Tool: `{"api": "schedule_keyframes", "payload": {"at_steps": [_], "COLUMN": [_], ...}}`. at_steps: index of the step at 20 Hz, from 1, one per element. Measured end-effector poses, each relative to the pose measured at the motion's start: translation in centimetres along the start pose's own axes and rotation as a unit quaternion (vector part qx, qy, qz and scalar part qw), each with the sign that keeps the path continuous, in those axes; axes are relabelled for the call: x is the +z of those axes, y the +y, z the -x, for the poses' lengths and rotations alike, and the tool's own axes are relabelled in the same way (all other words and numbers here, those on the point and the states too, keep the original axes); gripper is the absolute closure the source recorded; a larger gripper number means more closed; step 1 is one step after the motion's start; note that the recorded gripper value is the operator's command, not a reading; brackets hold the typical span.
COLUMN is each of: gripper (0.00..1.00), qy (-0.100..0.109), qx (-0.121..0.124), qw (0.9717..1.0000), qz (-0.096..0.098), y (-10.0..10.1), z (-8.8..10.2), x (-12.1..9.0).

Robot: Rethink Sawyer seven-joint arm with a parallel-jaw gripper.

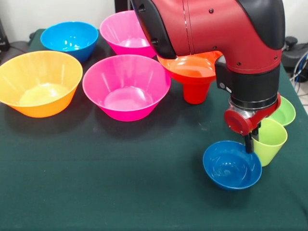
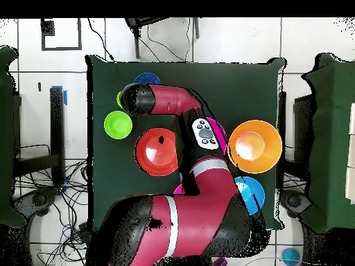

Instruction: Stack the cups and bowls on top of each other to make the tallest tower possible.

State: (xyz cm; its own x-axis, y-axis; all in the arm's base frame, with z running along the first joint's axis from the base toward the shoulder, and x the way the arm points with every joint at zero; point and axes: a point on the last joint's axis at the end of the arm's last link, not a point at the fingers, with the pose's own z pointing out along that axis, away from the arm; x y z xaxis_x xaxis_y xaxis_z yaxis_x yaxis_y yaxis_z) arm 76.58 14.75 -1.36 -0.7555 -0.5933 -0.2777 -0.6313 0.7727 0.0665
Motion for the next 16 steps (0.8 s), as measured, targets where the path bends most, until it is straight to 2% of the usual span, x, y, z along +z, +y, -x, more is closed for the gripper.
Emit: {"api": "schedule_keyframes", "payload": {"at_steps": [9, 12, 16], "gripper": [1.00, 1.00, 1.00], "qy": [-0.001, -0.001, 0.003], "qx": [-0.001, -0.003, -0.010], "qw": [1.0000, 1.0000, 0.9999], "qz": [-0.002, -0.006, -0.011], "y": [-0.1, -0.3, -0.9], "z": [0.1, 0.4, 1.5], "x": [-0.2, -1.3, -4.1]}}
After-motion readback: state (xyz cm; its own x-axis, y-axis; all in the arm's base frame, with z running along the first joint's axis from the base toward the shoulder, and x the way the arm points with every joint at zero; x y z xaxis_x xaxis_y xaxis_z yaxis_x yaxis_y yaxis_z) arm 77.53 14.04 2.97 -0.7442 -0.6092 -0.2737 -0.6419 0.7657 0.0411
